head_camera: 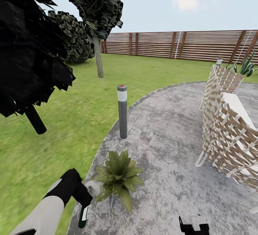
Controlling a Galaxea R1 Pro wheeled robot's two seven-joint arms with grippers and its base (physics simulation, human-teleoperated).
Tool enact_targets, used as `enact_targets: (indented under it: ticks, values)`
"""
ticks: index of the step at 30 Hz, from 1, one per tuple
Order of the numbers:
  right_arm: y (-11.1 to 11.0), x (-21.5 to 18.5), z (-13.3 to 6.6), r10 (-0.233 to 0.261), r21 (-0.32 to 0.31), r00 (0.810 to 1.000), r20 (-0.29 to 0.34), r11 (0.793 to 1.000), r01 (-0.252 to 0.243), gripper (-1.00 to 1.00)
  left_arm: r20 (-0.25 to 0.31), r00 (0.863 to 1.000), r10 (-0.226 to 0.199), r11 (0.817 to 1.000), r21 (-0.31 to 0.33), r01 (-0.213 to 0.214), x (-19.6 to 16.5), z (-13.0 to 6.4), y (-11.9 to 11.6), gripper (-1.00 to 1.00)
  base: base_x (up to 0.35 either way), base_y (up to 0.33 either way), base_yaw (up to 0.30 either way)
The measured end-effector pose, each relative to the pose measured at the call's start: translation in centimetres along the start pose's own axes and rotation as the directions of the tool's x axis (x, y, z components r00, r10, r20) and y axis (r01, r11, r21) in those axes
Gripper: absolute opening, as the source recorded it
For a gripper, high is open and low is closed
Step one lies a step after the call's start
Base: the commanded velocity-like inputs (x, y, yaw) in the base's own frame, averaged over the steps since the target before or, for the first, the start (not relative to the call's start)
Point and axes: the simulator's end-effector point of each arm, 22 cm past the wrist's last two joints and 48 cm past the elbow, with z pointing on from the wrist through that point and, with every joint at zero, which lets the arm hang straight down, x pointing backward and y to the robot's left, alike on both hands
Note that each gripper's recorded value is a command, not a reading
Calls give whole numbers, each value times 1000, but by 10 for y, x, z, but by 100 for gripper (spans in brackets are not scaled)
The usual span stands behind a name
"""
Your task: Pick up the pesticide atomizer in the garden and spray insectifuge to fully cover both potted plants in the garden.
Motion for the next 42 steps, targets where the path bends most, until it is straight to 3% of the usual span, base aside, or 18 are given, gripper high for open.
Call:
enact_targets:
  ticks: [7,9,12,17,31,42]
  values:
    - [-1,0,0,2,4,1000,1,1000,-2,100,67,997,-32,999,6,32,-14,-3,1,-100,0,0,276]
    - [-1,0,0,2,5,1000,1,1000,-2,100,63,996,-63,998,-7,63,1,6,4,-100,0,0,276]
    - [-1,0,0,2,6,1000,1,1000,-2,100,78,992,-95,991,-89,102,11,8,23,-100,0,0,174]
    - [-2,-1,0,4,8,1000,2,1000,-4,100,131,983,-128,986,-91,140,1,4,26,-100,0,0,13]
    - [-2,0,0,3,7,1000,1,1000,-3,100,143,982,-126,987,-79,139,-5,6,20,-100,49,-179,197]
    - [-2,0,0,3,7,1000,1,1000,-3,100,143,981,-130,987,-77,142,-5,6,21,-100,0,-6,115]
